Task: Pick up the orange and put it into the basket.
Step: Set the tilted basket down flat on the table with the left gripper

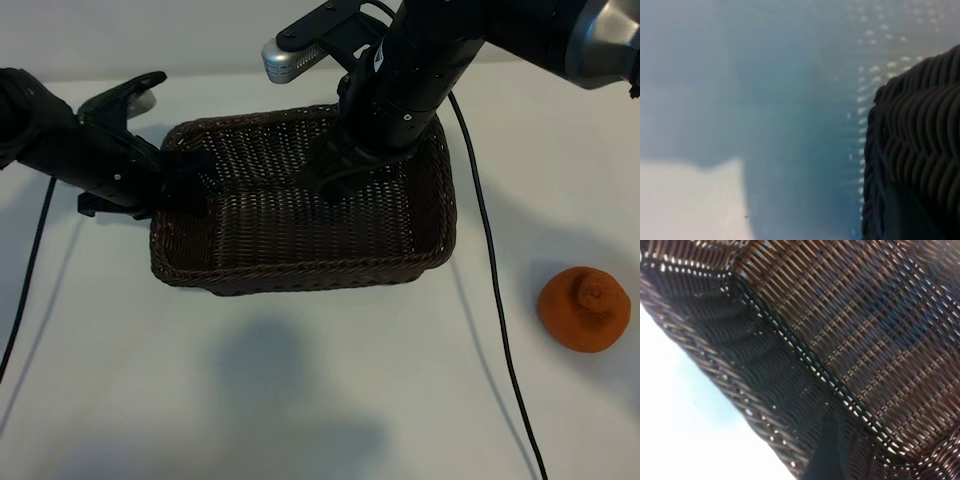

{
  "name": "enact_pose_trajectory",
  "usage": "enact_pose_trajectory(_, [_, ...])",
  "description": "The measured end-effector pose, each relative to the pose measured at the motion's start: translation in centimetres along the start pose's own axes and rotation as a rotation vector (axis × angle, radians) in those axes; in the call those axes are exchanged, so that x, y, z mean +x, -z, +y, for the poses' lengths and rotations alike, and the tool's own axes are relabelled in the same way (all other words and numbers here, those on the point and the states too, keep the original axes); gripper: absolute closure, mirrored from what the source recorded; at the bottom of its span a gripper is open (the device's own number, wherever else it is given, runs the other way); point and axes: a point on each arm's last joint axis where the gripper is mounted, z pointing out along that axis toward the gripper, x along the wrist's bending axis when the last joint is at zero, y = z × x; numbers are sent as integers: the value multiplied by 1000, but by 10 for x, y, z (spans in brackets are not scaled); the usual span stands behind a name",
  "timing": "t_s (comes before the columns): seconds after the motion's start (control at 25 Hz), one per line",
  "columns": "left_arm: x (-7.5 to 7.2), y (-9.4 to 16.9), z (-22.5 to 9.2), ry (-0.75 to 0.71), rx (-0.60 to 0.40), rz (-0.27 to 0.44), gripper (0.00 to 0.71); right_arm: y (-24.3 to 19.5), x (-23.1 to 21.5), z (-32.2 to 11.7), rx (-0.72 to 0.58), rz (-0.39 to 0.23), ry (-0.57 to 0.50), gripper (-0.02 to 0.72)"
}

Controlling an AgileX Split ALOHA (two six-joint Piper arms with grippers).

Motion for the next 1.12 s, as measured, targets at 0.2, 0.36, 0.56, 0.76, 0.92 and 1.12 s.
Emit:
enact_pose_trajectory(0.2, [1,-4,4,4,12,-3,561,0,0,0,-3,-1,0,108])
enact_pose_trajectory(0.36, [0,-4,4,-1,12,-3,561,0,0,1,-8,-1,0,108])
enact_pose_trajectory(0.56, [0,-4,3,-4,23,-7,561,0,0,1,-8,-1,0,108])
enact_pose_trajectory(0.76, [0,-4,2,-4,34,-11,561,0,0,1,-8,-1,0,108])
enact_pose_trajectory(0.92, [-1,-4,1,-4,52,-17,535,0,0,1,-8,-1,0,108])
enact_pose_trajectory(1.12, [-3,-4,-1,9,73,-36,266,0,0,1,-8,0,-1,108])
